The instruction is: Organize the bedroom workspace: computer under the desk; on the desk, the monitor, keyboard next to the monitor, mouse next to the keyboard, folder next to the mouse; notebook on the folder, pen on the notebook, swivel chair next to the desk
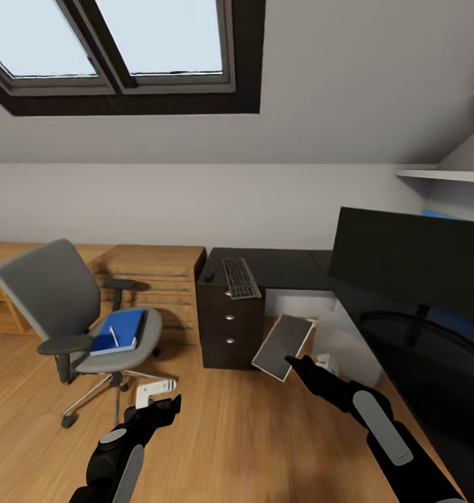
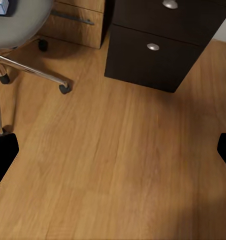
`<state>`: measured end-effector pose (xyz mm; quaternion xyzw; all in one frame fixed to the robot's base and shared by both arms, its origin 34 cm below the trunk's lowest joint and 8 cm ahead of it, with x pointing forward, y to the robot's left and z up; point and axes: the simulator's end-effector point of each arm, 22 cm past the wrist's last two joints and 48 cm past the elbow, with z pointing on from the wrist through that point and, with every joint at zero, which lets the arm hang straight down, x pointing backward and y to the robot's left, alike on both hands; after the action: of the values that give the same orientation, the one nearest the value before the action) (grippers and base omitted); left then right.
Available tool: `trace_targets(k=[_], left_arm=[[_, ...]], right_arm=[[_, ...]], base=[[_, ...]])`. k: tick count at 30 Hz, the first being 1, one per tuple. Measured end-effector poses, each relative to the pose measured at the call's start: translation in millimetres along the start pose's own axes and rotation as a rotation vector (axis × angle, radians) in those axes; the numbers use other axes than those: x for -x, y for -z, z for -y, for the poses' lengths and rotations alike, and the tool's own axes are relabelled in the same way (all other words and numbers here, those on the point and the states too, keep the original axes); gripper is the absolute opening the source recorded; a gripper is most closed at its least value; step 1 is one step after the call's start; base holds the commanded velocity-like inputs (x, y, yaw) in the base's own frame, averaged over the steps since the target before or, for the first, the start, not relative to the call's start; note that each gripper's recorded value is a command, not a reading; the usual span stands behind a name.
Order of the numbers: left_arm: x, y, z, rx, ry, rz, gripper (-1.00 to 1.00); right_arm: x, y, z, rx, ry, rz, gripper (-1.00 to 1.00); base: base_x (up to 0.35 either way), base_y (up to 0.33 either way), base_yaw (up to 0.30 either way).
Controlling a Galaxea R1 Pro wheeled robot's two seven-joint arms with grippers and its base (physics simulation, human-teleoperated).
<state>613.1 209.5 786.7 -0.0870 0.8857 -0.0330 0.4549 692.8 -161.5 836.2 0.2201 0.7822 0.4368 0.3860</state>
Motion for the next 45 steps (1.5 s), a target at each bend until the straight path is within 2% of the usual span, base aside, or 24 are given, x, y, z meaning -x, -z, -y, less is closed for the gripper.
trace_targets(k=[7,11,12,15,16,22,32,41,42,45], left_arm=[[-1,-0.2,0,0.000,0.000,-0.001,1.00],[-1,-0.2,0,0.000,0.000,-0.001,1.00],[-1,-0.2,0,0.001,0.000,-0.001,1.00],[-1,-0.2,0,0.000,0.000,-0.001,1.00],[-1,-0.2,0,0.000,0.000,-0.001,1.00],[-1,-0.2,0,0.000,0.000,-0.001,1.00],[-1,-0.2,0,0.000,0.000,-0.001,1.00],[-1,-0.3,0,0.000,0.000,-0.002,1.00],[-1,-0.3,0,0.000,0.000,-0.002,1.00],[-1,-0.4,0,0.000,-0.001,-0.003,1.00]], right_arm=[[3,-0.3,3,-0.009,0.000,0.016,-1.00],[19,-0.5,4,-0.019,0.002,0.097,-1.00],[29,0.1,5,-0.026,0.003,0.145,-1.00],[43,1.4,7,-0.037,-0.003,0.225,-1.00],[51,2.0,8,-0.043,-0.011,0.275,-1.00],[64,2.3,11,-0.069,-0.052,0.397,-1.00],[62,-1.4,12,-0.107,-0.118,0.464,-1.00],[62,-1.5,12,-0.111,-0.140,0.478,-1.00],[62,-1.5,13,-0.110,-0.150,0.479,-1.00],[61,-1.6,14,-0.094,-0.225,0.475,-1.00]], base=[[0.321,0.005,0.000],[0.321,0.001,0.000],[0.321,0.000,0.000],[0.321,0.000,0.000],[0.321,0.000,0.000],[0.321,0.000,0.000],[0.321,0.000,0.000],[0.321,0.000,0.000],[0.321,0.000,0.000],[0.321,0.000,0.000]])
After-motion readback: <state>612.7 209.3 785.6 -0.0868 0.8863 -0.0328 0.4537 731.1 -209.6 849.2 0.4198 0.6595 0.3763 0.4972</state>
